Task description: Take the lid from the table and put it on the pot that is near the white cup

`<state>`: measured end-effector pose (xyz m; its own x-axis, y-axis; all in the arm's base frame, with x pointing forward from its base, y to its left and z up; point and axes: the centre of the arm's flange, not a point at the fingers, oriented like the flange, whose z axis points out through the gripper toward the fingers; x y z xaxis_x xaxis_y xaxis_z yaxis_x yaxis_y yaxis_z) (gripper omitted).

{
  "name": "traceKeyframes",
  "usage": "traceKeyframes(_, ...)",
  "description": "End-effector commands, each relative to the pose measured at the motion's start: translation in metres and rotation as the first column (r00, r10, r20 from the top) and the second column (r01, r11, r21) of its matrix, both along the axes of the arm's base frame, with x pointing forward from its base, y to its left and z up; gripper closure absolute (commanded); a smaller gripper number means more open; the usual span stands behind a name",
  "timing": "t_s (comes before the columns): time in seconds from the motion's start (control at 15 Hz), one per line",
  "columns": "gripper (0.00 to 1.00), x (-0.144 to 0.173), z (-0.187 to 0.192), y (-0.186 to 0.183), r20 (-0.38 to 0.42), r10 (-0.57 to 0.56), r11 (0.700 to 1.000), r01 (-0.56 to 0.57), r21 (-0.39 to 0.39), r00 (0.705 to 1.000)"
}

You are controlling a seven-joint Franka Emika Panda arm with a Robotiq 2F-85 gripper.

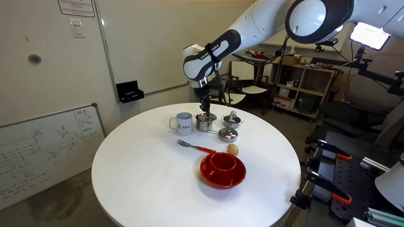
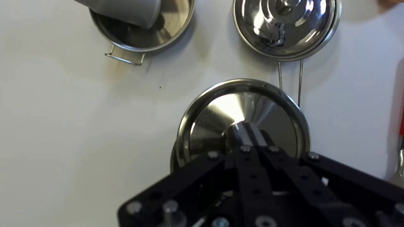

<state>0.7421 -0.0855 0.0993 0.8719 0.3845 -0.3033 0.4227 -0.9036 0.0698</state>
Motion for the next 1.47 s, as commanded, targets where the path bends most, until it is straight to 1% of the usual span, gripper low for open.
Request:
traceKeyframes(0.0,1.00,0.033,-0.011,-0.002,-0.026,0.036,0.999,-0.036,-0.017,0.999)
traceKeyframes(0.67,1.00,0.039,-0.012,-0.005,-0.051,0.053,0.998,-0.054,-0.024,0.997)
traceKeyframes(0.87,1.00,0.048,-0.010,0.000,-0.053,0.057,0.998,-0.059,-0.025,0.997)
traceKeyframes(1.4,1.00,0.054,-0.005,0.005,-0.061,0.073,0.997,-0.074,-0.027,0.996)
